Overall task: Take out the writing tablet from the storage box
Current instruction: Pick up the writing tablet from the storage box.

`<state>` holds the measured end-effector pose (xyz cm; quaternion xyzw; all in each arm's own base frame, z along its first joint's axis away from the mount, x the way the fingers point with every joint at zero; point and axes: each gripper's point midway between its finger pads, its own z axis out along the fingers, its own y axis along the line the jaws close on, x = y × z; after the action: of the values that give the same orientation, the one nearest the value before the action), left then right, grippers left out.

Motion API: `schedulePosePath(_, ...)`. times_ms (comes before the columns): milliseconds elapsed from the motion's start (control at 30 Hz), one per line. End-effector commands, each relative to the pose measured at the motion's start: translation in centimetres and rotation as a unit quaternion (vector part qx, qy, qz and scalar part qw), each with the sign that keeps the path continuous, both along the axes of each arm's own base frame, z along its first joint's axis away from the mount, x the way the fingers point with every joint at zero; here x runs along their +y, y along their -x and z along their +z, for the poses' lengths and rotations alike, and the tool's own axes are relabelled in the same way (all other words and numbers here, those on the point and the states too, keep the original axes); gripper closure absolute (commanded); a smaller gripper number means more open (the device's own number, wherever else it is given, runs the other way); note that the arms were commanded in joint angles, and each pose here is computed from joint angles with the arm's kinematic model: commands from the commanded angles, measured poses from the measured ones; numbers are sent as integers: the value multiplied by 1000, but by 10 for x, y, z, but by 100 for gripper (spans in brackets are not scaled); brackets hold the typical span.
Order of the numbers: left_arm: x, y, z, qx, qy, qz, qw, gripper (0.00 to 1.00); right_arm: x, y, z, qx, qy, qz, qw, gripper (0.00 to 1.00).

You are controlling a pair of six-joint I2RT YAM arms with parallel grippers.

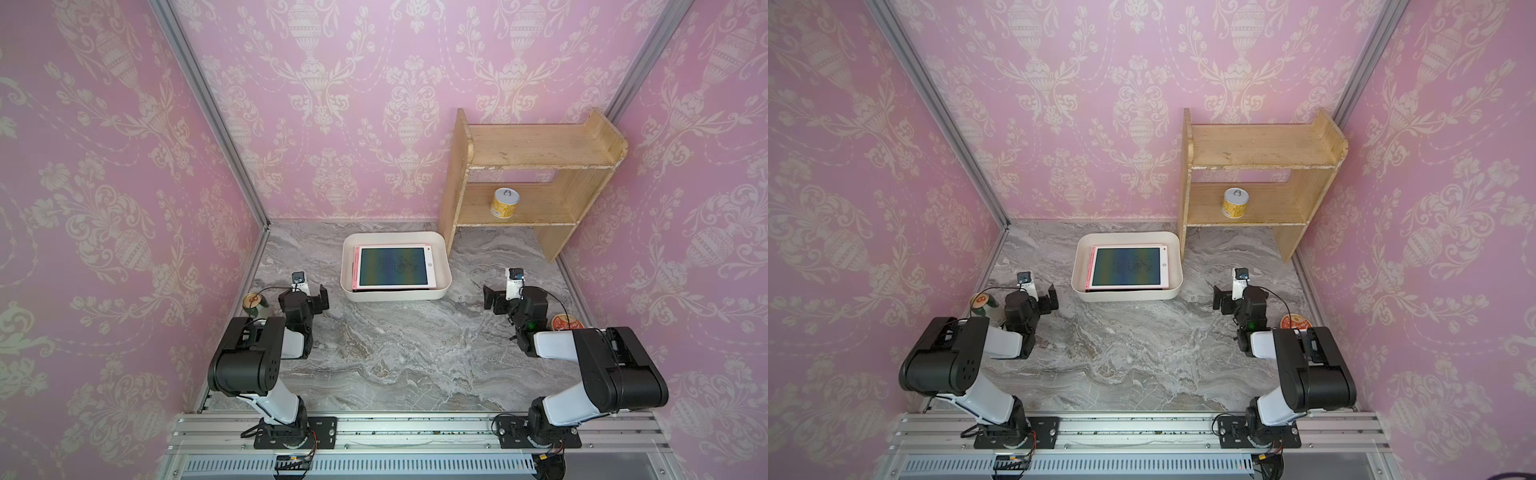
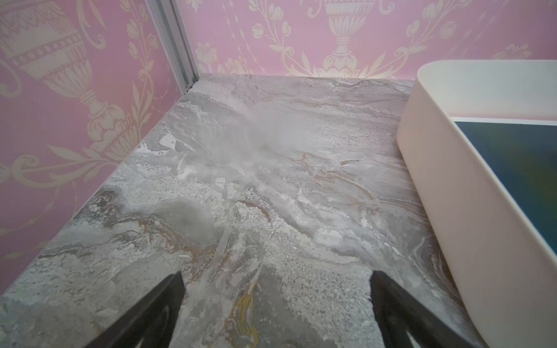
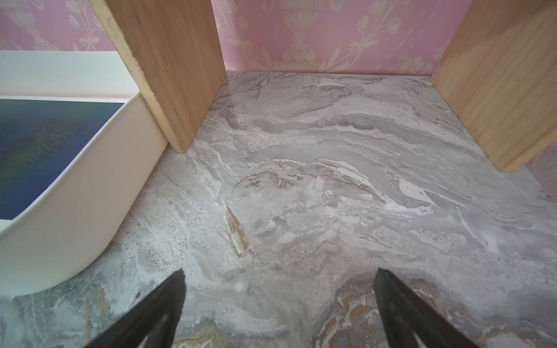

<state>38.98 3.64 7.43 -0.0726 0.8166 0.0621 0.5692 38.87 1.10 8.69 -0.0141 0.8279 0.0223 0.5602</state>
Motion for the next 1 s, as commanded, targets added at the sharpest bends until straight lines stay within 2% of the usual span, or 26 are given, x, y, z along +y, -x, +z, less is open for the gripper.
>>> schedulePosePath(0,-6,-5,4,-5,-10,-19,1000,1,0,-6,6,-10,-7,-3,1000,0)
schedulePosePath(600,-7,-5,4,-6,-10,-20,1000,1,0,-6,7,-11,-8,-3,1000,0)
schedulePosePath(767,9,0,6,-15,-11,30,999,1,-2,-6,7,-9,-13,-6,1000,0)
schedulePosePath(967,6,-4,9,-9,-11,19,1000,1,-2,-6,6,-9,-13,-6,1000,0)
